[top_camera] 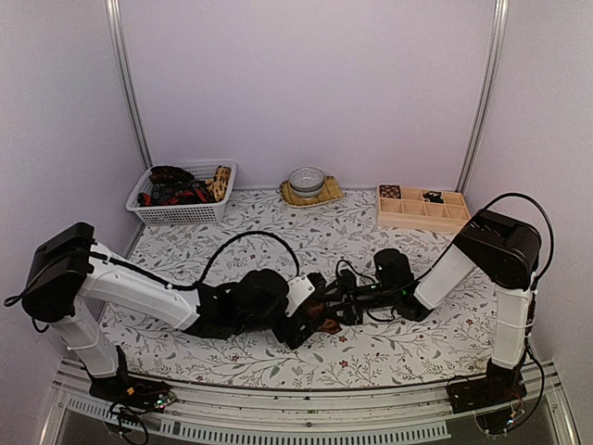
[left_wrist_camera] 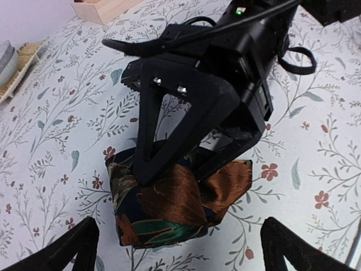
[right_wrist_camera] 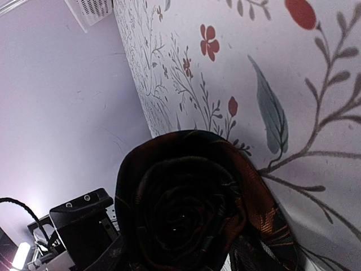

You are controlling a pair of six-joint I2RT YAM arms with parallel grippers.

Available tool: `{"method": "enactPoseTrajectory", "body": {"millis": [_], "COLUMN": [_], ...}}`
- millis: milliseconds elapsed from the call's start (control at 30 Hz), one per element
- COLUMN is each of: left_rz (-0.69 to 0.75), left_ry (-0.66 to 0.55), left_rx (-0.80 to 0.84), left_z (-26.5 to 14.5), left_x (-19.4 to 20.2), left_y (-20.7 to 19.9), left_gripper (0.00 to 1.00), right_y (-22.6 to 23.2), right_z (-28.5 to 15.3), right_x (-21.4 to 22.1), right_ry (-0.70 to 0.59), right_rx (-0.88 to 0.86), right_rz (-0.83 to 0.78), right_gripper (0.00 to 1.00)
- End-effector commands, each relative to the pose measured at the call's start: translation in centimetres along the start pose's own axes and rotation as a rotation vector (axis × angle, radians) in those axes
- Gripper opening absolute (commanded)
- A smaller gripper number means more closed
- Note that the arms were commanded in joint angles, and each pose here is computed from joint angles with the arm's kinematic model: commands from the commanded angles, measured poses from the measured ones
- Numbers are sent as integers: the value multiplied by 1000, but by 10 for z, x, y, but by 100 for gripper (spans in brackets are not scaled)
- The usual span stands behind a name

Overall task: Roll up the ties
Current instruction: Roll the tie at the center of the board.

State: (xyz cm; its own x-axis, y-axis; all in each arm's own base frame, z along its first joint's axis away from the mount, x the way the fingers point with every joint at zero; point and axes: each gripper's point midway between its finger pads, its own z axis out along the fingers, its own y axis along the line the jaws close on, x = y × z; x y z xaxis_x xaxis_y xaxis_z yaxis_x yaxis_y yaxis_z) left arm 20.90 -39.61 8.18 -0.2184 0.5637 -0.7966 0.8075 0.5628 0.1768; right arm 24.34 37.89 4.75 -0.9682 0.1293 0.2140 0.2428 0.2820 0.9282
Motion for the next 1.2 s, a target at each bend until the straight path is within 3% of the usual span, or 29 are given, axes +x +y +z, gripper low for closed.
{"method": "enactPoseTrajectory", "body": {"millis": [0, 233, 533, 900, 1033, 1167], "left_rz": [-195, -611, -903, -979, -916, -800], "left_ry": [2, -89, 14, 116, 84, 125], "left_rx": [150, 370, 574, 581, 550, 453], "left_z": [-11, -35, -15, 11, 14, 18], "left_x": [2, -6, 4, 33, 31, 38], "left_y": [7, 36, 25, 21, 30, 38], "left_gripper": [100, 100, 100, 100, 99, 94], "right_y": [-24, -30, -28, -30, -32, -27], "right_z": [2, 2, 0, -2, -1, 0], "right_x": [-2, -3, -3, -4, -3, -2], "right_ry": [-1, -2, -8, -9, 1, 16], "right_rx": [81, 108, 122, 166, 165, 148], "right_rz": [4, -33, -89, -188, -198, -200], "right_gripper": [53, 53, 53, 53, 53, 53]}}
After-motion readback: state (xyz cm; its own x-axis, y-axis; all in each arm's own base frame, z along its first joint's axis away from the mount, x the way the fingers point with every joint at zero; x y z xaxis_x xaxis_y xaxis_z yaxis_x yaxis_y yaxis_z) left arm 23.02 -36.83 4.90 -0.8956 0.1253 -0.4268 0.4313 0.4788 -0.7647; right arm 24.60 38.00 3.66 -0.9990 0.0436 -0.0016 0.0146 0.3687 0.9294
